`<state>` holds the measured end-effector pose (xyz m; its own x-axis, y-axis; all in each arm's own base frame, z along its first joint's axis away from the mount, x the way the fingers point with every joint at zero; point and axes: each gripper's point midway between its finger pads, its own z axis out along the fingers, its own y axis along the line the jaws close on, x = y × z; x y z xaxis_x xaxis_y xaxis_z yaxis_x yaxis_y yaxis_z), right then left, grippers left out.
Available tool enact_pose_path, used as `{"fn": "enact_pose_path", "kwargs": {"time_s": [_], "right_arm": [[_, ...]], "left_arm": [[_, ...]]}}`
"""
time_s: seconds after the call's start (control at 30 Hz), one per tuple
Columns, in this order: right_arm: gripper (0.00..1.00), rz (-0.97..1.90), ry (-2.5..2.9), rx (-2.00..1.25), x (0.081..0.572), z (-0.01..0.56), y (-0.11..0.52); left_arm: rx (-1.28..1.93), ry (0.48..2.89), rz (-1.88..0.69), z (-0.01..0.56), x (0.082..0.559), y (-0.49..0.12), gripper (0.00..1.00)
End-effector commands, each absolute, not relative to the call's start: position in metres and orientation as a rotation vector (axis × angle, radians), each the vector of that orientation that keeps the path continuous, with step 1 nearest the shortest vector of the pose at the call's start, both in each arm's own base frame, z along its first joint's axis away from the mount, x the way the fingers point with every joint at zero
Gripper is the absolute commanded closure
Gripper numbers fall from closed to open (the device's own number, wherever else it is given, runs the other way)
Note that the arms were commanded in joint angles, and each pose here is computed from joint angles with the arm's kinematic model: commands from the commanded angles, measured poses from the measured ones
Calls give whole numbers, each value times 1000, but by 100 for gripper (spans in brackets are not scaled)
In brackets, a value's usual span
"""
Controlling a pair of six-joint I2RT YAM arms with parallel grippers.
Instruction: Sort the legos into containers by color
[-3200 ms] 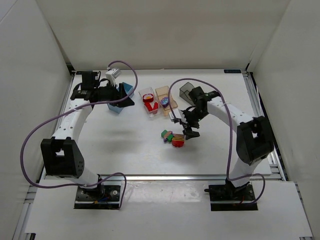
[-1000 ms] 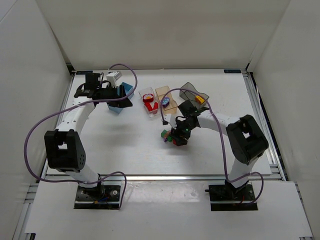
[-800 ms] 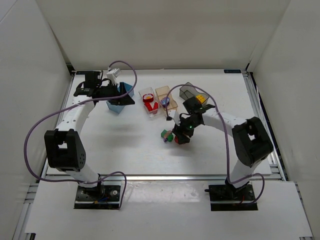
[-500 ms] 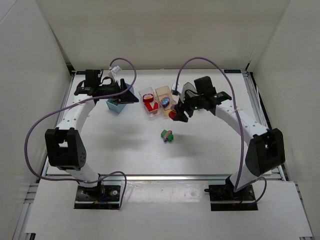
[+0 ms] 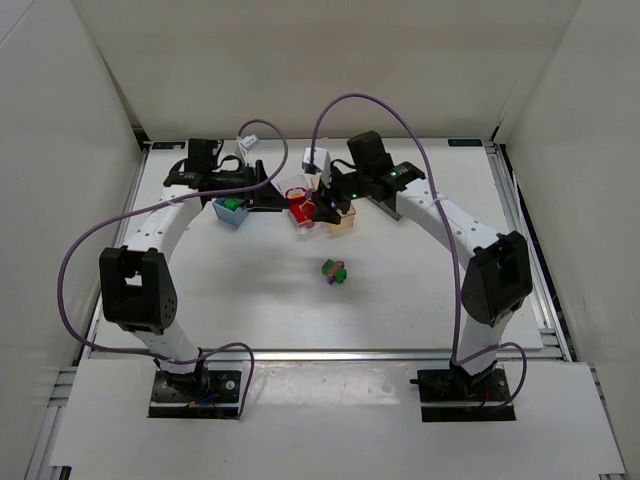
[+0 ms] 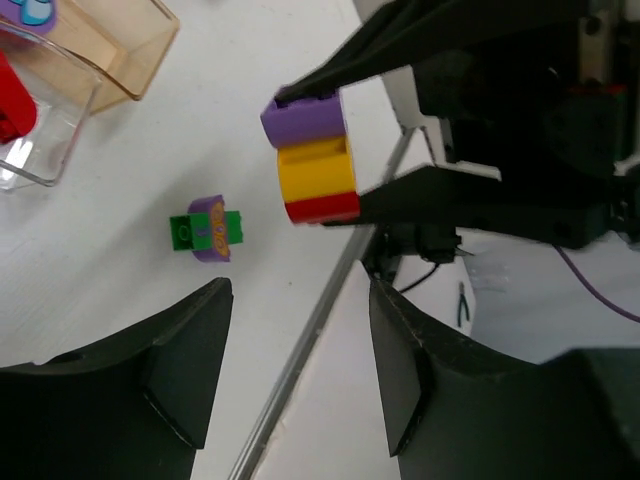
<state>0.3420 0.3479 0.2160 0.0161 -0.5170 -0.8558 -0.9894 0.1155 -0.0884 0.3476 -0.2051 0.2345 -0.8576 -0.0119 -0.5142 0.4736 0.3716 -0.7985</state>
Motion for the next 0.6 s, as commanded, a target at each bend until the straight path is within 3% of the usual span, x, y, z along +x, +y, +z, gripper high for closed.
{"fn": "enact_pose_path", "kwargs": {"time_s": [0.0,0.27,0.57], "right_arm": [[100,651,1697,-1355,357,240,359],[100,657,1735,-1248,345,250,377],[100,672,1719,-1241,349,252,383]], "left_arm": [[438,2169,-1300,249,355,-207,33],[393,2154,-1158,246,371,-214,27],[507,2090,-1439,262,356,-238,26]]}}
